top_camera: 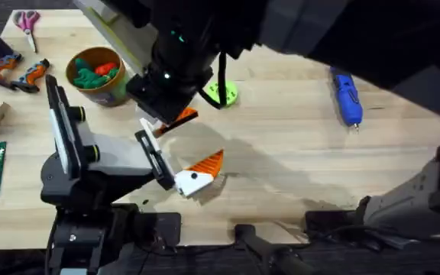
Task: Pick up the gripper from the table and insert it into the empty holder that is missing its gripper. Then pick up a screw, insert it into the mounting hole, and use the screwdriver to tighten it. Finally, clean up the table by picking up the vegetable and placing it into the bucket.
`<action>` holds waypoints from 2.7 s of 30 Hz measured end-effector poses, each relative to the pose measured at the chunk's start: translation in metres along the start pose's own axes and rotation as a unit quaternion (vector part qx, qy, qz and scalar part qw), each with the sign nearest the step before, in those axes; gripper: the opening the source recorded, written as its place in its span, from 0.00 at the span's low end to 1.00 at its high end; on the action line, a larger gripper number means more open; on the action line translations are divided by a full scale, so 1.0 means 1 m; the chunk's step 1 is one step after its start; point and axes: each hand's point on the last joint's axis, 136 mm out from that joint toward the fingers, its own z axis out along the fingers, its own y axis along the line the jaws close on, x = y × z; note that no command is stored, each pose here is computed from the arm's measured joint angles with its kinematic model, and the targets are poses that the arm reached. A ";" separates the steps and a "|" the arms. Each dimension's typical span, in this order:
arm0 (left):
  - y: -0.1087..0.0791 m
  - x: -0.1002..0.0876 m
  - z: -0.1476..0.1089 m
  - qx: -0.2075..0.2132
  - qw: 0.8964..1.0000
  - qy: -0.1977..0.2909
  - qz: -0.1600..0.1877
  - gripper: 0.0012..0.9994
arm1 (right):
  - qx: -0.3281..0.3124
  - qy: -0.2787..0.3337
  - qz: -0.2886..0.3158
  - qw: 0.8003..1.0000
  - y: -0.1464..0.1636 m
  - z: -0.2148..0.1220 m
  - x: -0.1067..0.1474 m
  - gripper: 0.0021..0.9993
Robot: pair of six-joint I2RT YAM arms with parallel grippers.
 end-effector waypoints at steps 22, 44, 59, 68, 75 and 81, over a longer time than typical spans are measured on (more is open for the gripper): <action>0.000 0.000 0.000 0.000 1.000 0.000 0.000 0.99 | 0.005 0.000 0.000 1.000 -0.002 0.000 0.000 0.00; 0.000 0.000 0.000 0.000 1.000 0.000 0.001 0.99 | 0.000 0.002 0.000 1.000 0.000 0.000 0.001 0.01; 0.000 0.000 0.000 0.000 1.000 0.000 0.001 0.99 | -0.001 0.004 0.000 1.000 0.000 0.000 0.002 0.00; 0.000 0.000 0.000 0.000 1.000 0.000 0.001 0.99 | 0.020 0.002 0.000 1.000 -0.007 0.000 0.001 0.00; 0.000 0.000 0.000 0.000 1.000 0.000 0.001 0.99 | 0.021 0.003 -0.007 1.000 -0.003 0.000 0.002 0.00; 0.000 0.000 0.000 -0.001 1.000 0.000 0.001 0.99 | 0.020 0.003 -0.016 1.000 0.003 0.001 0.002 0.00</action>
